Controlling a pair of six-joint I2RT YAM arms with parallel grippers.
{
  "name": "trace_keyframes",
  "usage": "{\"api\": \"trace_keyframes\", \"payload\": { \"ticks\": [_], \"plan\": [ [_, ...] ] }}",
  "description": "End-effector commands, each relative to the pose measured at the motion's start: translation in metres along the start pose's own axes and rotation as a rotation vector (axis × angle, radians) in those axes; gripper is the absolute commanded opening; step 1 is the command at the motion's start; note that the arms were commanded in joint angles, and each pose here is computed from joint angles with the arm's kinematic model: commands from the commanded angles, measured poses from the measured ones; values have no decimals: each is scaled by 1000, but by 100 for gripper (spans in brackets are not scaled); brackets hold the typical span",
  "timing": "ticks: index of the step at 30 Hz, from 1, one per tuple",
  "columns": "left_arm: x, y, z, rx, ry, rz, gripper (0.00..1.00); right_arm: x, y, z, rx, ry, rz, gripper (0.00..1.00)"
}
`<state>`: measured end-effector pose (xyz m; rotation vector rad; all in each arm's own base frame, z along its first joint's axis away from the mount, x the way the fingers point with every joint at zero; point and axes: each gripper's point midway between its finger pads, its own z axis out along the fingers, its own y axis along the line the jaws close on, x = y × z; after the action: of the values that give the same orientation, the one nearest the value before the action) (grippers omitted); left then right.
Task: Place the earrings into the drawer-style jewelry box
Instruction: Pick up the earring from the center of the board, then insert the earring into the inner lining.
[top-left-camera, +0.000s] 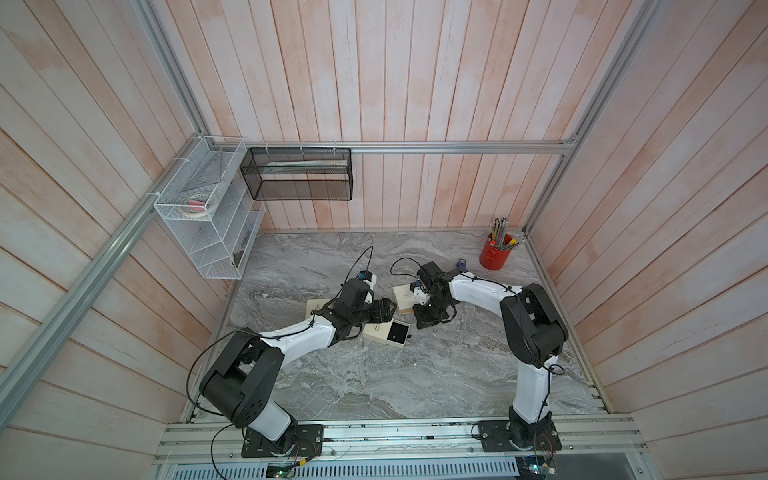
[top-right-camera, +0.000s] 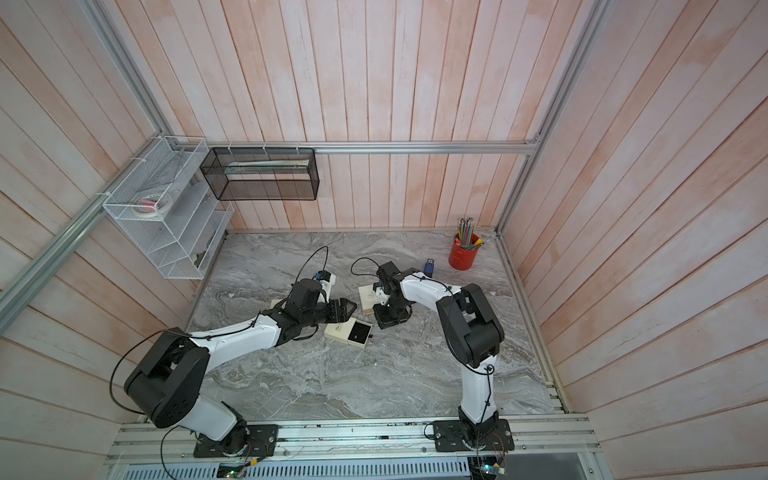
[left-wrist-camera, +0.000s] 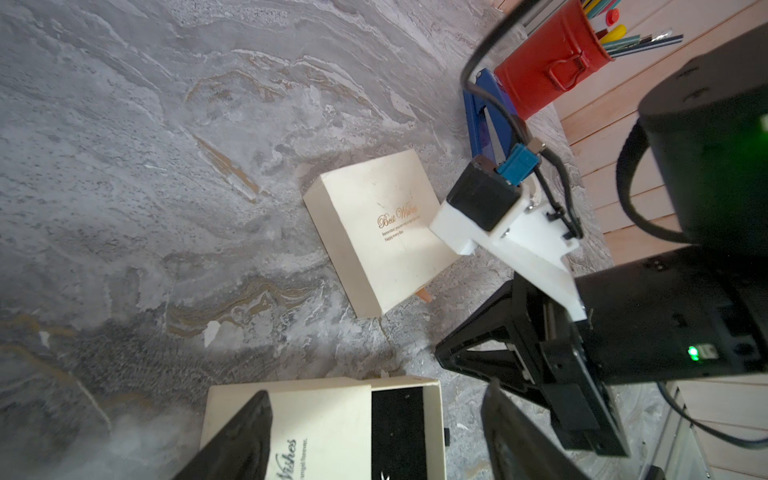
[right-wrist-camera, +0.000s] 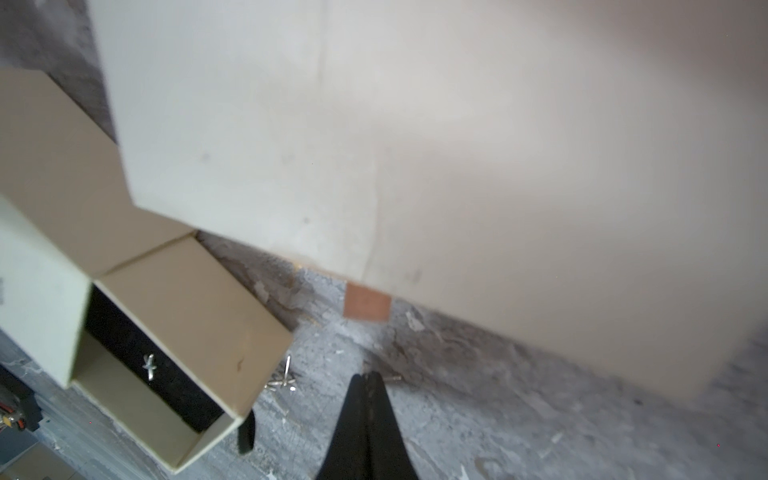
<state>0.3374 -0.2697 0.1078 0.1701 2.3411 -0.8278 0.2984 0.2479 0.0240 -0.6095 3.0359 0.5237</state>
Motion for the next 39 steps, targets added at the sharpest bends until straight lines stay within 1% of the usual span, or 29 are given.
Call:
{"api": "trace_keyframes", "payload": {
  "ticks": [1,2,9,13,15,21,23,26,30,39],
  "plan": [
    [0,3,-2,2,-10,14,80,3,-3,2,17,20,19,1],
    [-1,3,-2,0,-12,13,80,2,-2,0,15,13,21,0],
    [-4,12,-12,-15,-32,-10,80,-3,0,-19,10,-61,72,0],
    [0,13,-17,5,-18,-16,80,-4,6,-29,-51,-115,143,0],
    [1,9,-20,26,-6,-6,80,-6,18,-35,-144,-140,184,0],
    [6,-3,-28,104,21,4,72,-15,70,-55,-501,-219,243,0],
    [8,-2,-30,110,19,-5,68,-16,79,-61,-575,-233,243,0],
    [10,1,-33,118,13,-27,63,-17,86,-65,-639,-236,252,0],
    [14,3,-33,133,17,-43,56,-13,87,-57,-670,-204,282,0],
    [26,3,-30,164,45,-54,50,-6,76,-34,-613,-137,348,0]
  ]
}}
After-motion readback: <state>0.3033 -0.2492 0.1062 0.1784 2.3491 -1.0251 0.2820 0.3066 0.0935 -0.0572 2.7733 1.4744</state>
